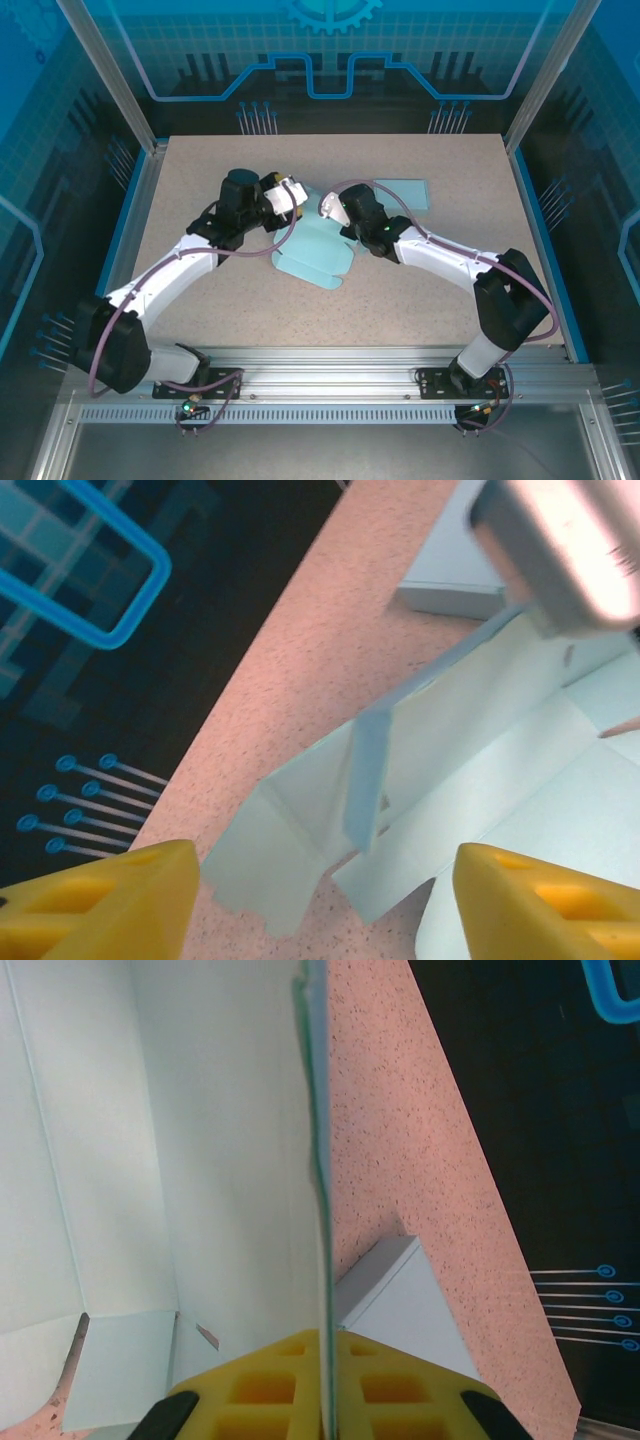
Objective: Fold the paper box
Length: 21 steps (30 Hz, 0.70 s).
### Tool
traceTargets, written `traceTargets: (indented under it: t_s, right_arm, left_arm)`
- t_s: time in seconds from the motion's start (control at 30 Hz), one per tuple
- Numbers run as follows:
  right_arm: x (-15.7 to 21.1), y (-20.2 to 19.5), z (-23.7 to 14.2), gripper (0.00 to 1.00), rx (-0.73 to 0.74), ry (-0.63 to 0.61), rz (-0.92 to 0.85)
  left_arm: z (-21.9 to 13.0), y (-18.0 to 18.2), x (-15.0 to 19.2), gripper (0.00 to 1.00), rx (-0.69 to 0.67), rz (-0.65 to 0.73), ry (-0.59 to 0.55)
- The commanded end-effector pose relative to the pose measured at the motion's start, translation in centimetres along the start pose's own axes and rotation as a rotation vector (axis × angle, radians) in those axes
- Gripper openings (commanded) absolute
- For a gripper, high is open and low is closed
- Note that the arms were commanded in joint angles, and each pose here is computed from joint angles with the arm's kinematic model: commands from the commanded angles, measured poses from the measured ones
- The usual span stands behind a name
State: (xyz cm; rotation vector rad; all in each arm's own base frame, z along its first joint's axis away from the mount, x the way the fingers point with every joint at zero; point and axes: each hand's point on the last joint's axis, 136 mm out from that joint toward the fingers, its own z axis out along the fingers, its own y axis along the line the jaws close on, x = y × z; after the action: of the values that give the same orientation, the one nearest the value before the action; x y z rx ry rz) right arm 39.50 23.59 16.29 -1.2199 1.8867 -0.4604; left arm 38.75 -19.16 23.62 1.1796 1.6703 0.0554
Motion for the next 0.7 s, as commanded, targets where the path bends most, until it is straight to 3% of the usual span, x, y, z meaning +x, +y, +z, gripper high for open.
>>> traceTargets:
  t_s: [0.0, 0.23, 0.3, 0.53, 0.6, 0.67]
  right_arm:
    - [-1.5, 0.2, -0.2, 0.11, -0.003, -0.016, -0.039]
    - [-2.6, 0.9, -0.9, 0.11, -0.021, -0.033, -0.067]
    - [-2.8, 1.1, -1.1, 0.12, -0.026, -0.042, -0.069]
    - [-3.1, 1.7, -1.4, 0.13, -0.050, -0.054, -0.066]
    - [-3.1, 1.8, -1.4, 0.14, -0.054, -0.055, -0.065]
    - [-3.1, 1.9, -1.3, 0.14, -0.057, -0.054, -0.061]
  left_arm:
    - [0.2, -1.6, -1.0, 0.68, 0.123, 0.063, -0.045]
    - [1.6, -2.0, -1.1, 0.63, 0.162, 0.081, -0.051]
    - [2.0, -1.8, -1.3, 0.53, 0.160, 0.088, -0.057]
    - [2.8, -1.9, -1.3, 0.39, 0.182, 0.104, -0.058]
    - [2.8, -2.1, -1.2, 0.26, 0.190, 0.103, -0.057]
    - [2.7, -2.5, -1.1, 0.21, 0.205, 0.105, -0.055]
